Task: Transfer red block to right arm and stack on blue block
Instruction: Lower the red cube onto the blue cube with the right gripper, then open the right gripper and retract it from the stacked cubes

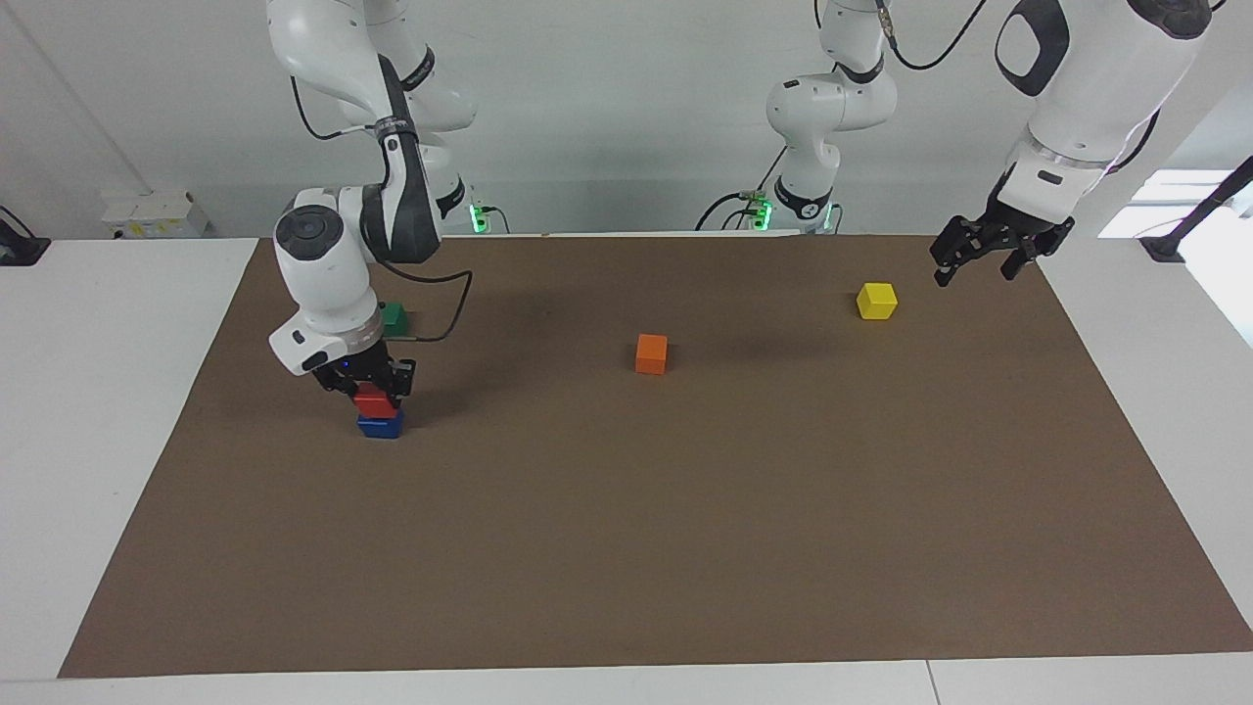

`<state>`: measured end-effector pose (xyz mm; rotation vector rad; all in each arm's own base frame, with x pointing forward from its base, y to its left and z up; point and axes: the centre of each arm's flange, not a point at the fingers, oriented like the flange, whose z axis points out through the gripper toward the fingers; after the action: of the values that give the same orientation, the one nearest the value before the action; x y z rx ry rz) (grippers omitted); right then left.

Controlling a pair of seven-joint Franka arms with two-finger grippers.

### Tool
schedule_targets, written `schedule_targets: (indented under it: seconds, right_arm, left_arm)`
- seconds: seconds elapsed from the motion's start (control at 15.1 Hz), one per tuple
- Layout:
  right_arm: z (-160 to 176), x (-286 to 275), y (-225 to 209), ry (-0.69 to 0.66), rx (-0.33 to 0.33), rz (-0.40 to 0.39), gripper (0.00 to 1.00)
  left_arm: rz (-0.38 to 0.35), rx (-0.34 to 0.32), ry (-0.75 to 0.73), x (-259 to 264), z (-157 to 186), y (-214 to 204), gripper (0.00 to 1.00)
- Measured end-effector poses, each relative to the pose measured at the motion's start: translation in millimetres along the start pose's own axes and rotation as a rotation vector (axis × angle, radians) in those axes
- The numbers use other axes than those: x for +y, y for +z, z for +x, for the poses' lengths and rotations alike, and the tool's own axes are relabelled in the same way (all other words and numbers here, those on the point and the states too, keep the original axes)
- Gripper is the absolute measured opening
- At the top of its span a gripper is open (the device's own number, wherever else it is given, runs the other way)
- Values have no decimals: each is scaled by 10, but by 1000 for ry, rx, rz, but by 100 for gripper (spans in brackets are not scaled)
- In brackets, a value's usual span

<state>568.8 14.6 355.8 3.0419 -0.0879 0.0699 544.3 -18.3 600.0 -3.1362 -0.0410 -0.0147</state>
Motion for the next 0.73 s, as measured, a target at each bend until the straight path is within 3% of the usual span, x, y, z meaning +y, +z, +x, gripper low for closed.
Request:
schedule_targets:
  seconds: [0.73]
  right_arm:
    - [19,139,37,17,5,1,58]
  left_arm:
    - [1,-15,1,7,-8,65,100]
